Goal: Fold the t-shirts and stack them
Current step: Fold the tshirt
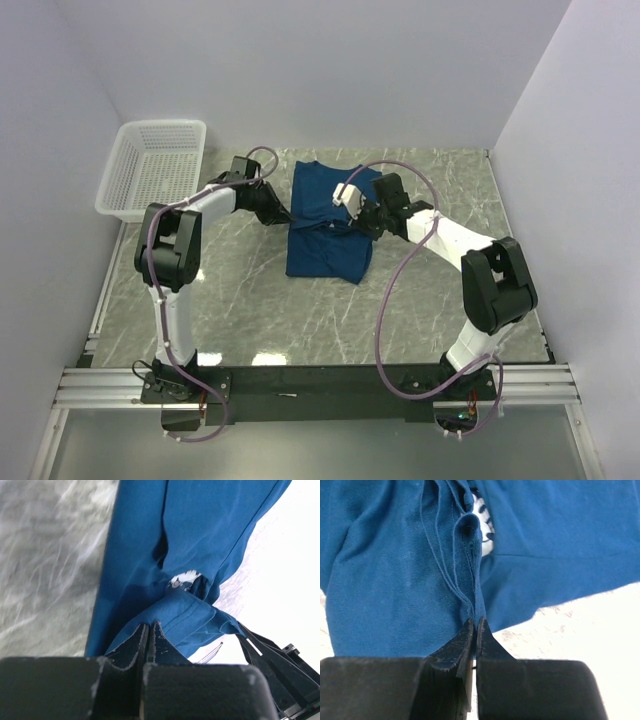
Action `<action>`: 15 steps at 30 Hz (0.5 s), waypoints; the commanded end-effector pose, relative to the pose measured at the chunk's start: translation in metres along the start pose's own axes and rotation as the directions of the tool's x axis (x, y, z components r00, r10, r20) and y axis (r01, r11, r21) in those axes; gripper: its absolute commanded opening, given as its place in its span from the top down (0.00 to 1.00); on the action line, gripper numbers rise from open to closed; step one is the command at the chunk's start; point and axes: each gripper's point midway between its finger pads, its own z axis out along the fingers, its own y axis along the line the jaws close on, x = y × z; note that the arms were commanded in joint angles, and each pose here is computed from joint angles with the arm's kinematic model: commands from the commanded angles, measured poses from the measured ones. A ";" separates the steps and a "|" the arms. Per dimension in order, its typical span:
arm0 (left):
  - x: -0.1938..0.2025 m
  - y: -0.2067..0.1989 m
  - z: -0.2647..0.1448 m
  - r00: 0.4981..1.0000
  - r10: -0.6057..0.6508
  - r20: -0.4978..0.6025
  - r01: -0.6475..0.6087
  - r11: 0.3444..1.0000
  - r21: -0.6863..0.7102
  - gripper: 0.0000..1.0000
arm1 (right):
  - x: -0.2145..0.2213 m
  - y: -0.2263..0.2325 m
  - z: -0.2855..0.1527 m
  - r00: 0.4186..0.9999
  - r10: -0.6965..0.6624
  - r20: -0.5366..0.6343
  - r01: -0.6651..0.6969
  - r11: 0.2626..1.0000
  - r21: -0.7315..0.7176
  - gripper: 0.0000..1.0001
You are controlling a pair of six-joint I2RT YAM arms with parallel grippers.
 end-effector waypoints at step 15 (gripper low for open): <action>-0.025 -0.031 0.012 0.999 0.053 -0.011 -0.052 0.996 0.069 0.99 | -0.007 -0.040 0.001 0.997 0.074 -0.019 -0.072 0.994 0.087 1.00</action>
